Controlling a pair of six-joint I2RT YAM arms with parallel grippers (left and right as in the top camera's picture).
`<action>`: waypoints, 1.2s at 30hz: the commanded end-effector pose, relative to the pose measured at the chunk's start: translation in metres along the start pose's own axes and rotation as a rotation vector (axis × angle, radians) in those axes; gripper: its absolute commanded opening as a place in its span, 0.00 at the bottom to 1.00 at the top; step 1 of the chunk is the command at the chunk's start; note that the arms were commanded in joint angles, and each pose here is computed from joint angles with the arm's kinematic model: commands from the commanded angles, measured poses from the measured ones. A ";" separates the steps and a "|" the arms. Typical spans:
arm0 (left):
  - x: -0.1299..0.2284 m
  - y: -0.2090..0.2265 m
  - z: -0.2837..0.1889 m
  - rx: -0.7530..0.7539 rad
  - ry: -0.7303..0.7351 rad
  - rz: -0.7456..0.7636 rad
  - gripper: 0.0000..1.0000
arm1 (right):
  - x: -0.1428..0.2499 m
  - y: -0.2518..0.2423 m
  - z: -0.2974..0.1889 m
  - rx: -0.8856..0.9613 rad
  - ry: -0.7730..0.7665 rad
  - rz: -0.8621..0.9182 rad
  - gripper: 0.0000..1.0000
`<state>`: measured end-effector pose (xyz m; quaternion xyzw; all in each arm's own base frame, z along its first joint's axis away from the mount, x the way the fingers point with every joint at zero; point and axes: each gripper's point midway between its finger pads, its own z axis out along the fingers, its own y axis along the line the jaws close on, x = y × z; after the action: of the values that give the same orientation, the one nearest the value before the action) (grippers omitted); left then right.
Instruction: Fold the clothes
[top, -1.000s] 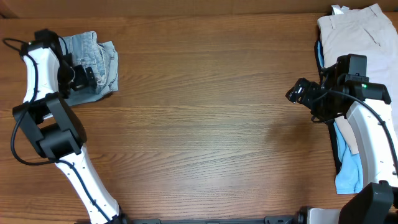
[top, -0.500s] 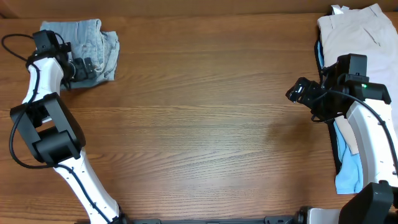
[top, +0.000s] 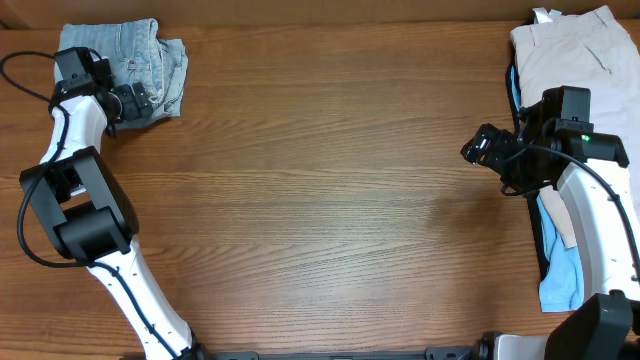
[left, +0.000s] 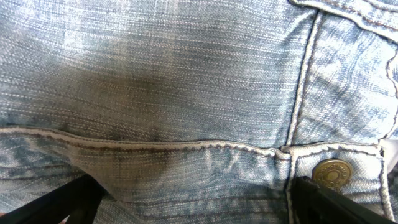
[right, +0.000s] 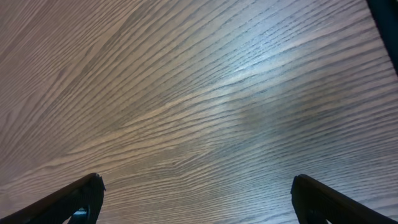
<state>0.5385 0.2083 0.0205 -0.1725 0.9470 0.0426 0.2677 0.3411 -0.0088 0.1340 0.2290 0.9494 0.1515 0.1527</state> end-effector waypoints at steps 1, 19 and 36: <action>0.035 0.010 0.023 -0.056 0.100 -0.023 1.00 | -0.012 0.004 -0.013 -0.004 -0.057 -0.017 1.00; -0.043 -0.069 -0.085 0.149 -0.060 0.124 1.00 | -0.013 0.003 -0.013 0.001 -0.062 -0.018 1.00; 0.003 -0.194 -0.002 0.168 -0.049 0.359 1.00 | -0.013 0.003 -0.013 0.002 -0.062 -0.018 1.00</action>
<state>0.5999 0.0128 0.0316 0.0248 0.9555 -0.0157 0.2935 0.3430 -0.0109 0.1343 0.2291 0.9493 0.1466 0.1579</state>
